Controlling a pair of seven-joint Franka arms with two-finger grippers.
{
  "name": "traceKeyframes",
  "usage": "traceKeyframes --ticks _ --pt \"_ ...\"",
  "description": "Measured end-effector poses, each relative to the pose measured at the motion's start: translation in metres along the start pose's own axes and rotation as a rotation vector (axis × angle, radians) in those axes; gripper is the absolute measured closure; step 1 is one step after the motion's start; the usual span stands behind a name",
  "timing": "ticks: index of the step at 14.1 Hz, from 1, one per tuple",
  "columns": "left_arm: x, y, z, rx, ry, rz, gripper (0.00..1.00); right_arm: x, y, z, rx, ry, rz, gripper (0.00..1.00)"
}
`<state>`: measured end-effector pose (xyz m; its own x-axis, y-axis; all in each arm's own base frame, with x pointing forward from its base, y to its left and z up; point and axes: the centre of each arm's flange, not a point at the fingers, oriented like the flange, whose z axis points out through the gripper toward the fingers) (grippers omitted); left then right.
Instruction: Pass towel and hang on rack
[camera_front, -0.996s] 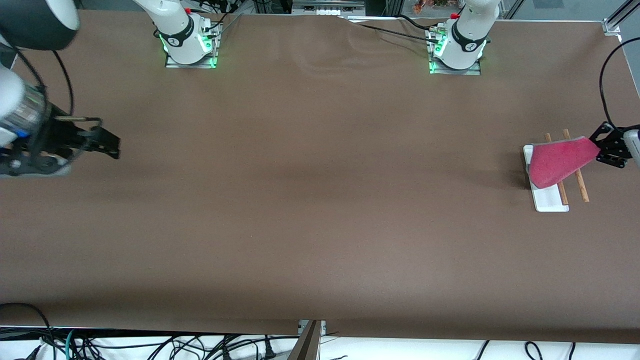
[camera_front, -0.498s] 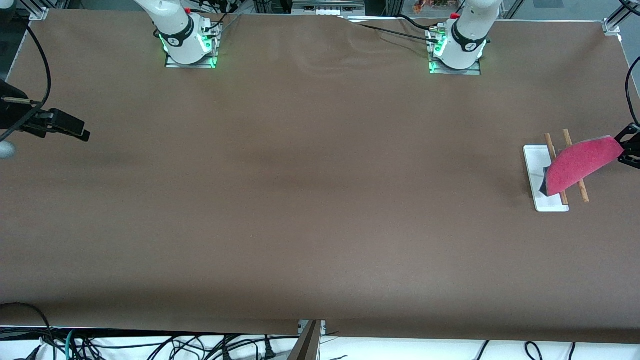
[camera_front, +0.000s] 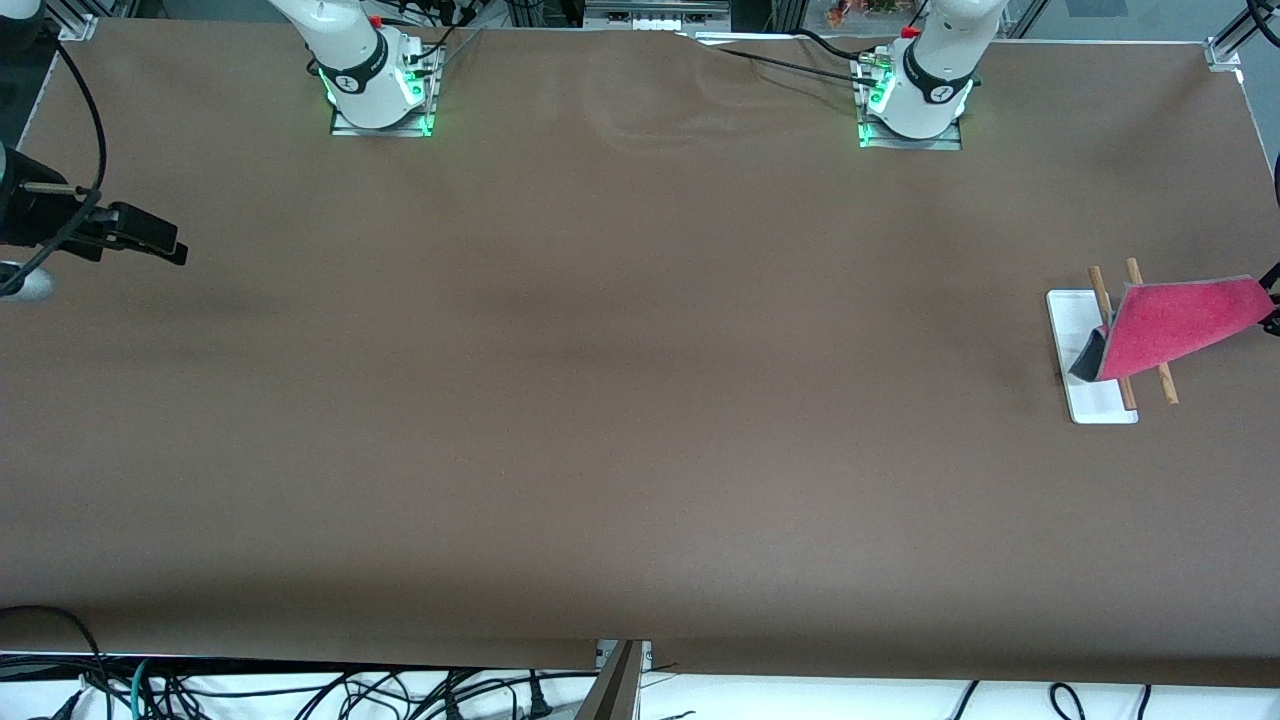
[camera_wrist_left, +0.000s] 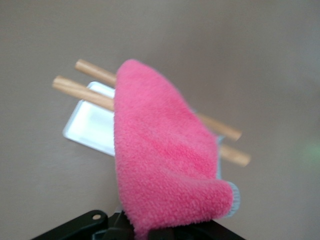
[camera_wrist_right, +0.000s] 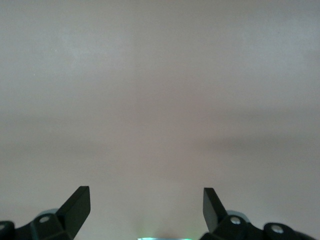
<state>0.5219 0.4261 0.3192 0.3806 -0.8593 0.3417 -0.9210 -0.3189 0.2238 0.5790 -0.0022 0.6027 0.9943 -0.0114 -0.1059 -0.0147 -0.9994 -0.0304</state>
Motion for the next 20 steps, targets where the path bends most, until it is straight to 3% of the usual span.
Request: traceKeyframes --ticks 2,5,10,13,16,20 --pt "-0.013 -0.014 0.011 0.067 -0.023 0.069 0.83 -0.004 0.007 -0.002 0.0 -0.001 -0.007 0.0" --pt "-0.018 -0.021 0.022 0.086 -0.024 0.114 0.54 -0.012 0.018 0.0 0.0 -0.012 0.015 0.0" --pt "0.035 -0.036 -0.003 0.139 -0.014 0.214 0.03 -0.012 0.024 0.002 -0.024 -0.017 0.022 0.0" --pt "0.076 -0.035 -0.033 0.181 -0.036 0.263 0.0 -0.012 0.022 0.002 -0.03 -0.018 0.018 0.0" --pt "0.144 -0.027 -0.067 0.216 -0.077 0.287 0.0 -0.013 0.017 0.001 -0.032 -0.021 0.01 0.0" --pt "0.252 0.008 -0.102 0.2 -0.121 0.088 0.0 -0.015 0.015 0.002 -0.032 -0.035 0.0 0.0"
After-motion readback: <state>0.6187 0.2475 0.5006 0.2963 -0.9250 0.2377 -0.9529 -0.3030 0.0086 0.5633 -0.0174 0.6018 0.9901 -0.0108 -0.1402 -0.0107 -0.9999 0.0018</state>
